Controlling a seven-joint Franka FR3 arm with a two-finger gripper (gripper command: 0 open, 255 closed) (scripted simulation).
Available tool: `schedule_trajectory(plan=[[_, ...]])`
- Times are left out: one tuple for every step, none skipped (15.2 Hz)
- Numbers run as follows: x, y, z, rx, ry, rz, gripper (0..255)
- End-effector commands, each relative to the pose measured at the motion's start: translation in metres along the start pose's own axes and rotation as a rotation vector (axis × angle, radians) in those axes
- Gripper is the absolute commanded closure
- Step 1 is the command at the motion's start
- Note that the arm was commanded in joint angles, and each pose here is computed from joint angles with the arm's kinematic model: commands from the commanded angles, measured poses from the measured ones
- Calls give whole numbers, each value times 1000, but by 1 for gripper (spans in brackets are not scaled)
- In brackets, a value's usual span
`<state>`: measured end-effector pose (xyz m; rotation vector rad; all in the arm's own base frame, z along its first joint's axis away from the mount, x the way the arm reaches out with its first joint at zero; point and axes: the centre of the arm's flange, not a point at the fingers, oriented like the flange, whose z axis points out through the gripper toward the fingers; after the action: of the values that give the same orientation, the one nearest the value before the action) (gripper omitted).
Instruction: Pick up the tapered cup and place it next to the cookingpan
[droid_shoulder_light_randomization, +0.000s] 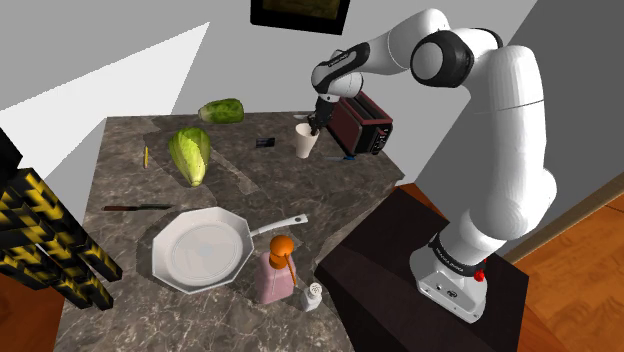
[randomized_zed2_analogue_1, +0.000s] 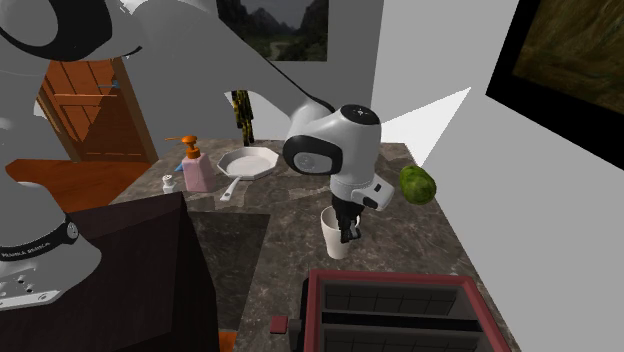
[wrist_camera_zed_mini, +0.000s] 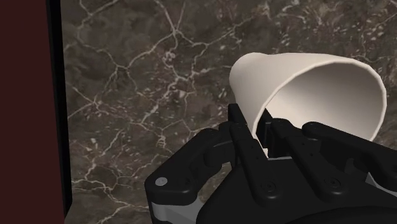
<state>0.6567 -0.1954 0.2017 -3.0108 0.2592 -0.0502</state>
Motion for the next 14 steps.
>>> schedule_trajectory(plan=[[0,1,0,0,-1,1,255],[0,0,-5,0,-1,1,255],[0,-1,-10,0,-1,1,255],[0,-1,-15,-1,-1,1,255],[0,-2,-20,0,-1,1,255],[0,-3,-26,0,-1,1,255],[1,-3,-31,0,-1,1,255],[1,-4,-36,0,-1,1,255],[1,-4,-41,0,-1,1,255],[1,-5,-47,0,-1,1,255],[1,-6,-52,0,-1,1,255],[1,-6,-57,0,-1,1,255],[1,-7,-62,0,-1,1,255],[1,-8,-68,0,-1,1,255]])
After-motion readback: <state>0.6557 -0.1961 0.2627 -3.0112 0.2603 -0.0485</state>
